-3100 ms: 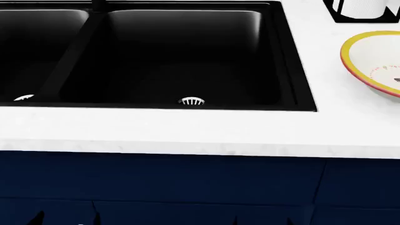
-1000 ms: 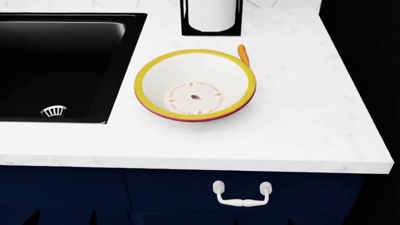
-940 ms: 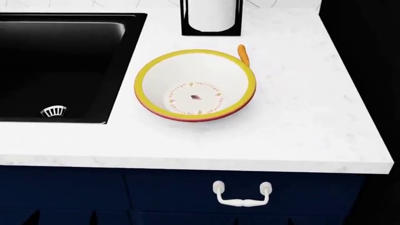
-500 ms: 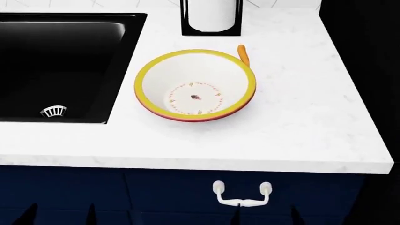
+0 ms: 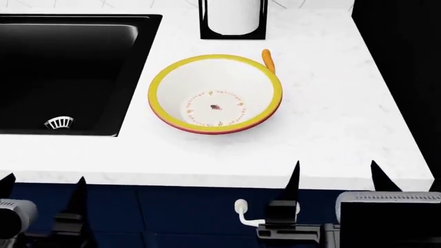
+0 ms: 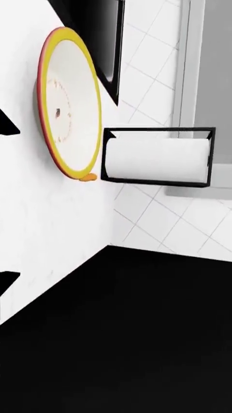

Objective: There is a mixed pile of frozen fruits and vegetables on the counter. Locate all the frozen vegetables and place the items in a bowl on the counter. Take all the frozen fruits and defrost them in a running sink.

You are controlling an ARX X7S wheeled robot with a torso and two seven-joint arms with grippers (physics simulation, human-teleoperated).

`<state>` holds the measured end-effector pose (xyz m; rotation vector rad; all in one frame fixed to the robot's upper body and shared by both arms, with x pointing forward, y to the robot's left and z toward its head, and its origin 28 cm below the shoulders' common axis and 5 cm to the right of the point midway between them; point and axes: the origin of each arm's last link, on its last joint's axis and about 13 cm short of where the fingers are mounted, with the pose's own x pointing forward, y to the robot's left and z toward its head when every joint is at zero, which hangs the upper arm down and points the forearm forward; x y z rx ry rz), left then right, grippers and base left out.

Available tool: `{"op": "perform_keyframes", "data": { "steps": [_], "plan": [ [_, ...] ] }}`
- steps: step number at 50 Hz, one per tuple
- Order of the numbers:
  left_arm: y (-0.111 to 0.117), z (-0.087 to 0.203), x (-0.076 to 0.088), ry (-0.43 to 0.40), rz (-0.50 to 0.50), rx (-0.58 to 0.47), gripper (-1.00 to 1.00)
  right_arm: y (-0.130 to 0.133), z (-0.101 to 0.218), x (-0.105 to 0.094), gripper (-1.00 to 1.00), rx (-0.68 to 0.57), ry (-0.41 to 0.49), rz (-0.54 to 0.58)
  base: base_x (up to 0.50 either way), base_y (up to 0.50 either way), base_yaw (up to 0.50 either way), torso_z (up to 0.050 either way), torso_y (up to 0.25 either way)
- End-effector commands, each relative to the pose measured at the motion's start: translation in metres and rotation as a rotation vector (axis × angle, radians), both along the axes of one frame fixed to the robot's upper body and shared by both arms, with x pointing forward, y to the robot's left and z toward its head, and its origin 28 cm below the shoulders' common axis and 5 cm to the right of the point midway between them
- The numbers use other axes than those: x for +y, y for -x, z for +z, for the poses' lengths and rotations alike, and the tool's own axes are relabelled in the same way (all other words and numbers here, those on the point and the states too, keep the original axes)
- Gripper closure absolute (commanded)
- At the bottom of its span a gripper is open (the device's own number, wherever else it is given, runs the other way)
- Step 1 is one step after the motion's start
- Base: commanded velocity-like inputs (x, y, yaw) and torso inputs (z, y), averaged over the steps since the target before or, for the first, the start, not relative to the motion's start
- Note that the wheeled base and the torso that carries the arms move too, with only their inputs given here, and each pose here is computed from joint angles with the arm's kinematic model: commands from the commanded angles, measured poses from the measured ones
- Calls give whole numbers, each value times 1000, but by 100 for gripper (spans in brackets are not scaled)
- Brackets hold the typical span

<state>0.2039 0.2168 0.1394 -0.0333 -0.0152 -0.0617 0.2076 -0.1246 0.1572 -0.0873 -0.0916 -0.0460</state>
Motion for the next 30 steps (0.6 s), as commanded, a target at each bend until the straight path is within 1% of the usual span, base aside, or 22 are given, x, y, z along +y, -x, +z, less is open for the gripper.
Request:
{"op": "perform_keyframes", "data": {
  "steps": [1, 4, 5, 7, 9, 10, 13, 14, 15, 19, 23, 30],
  "plan": [
    [14, 21, 5, -32, -21, -1, -100, 19, 12, -8, -100, 21, 61, 2, 0, 0, 0, 0, 0],
    [13, 19, 7, -29, -11, -1, -100, 24, 17, -11, -100, 23, 66, 11, 0, 0, 0, 0, 0],
    [13, 18, 7, -37, -17, 3, -100, 26, 20, -12, -100, 20, 84, 9, 0, 0, 0, 0, 0],
    [11, 20, 13, -28, 7, 0, -100, 27, 23, -14, -100, 12, 71, 6, 0, 0, 0, 0, 0],
    [11, 22, 14, -24, 13, -3, -100, 27, 23, -14, -100, 13, 68, 7, 0, 0, 0, 0, 0],
    [12, 23, 16, -23, 14, -3, -100, 27, 23, -14, -100, 11, 81, 9, 0, 0, 0, 0, 0],
    [10, 19, 15, -39, -4, 4, -100, 28, 24, -13, -100, 9, 75, 11, 83, 0, 0, 0, 0],
    [7, 20, 20, -18, 19, 9, -100, 29, 24, -12, -100, 9, 77, 14, 117, 0, 0, 0, 0],
    [6, 19, 20, -18, 23, 11, -100, 30, 23, -12, -100, 11, 79, 18, 129, 0, 0, 0, 0],
    [7, 17, 17, -26, 8, 15, -100, 32, 27, -12, -100, -3, 79, 21, 185, 0, 0, 0, 0],
    [9, 20, 19, -20, 13, 9, -100, 34, 29, -12, -100, -19, 84, 19, 204, 0, 0, 0, 0],
    [9, 20, 17, -24, 6, 11, -100, 33, 29, -13, -100, -27, 76, 17, 256, 0, 0, 0, 0]
  ]
}}
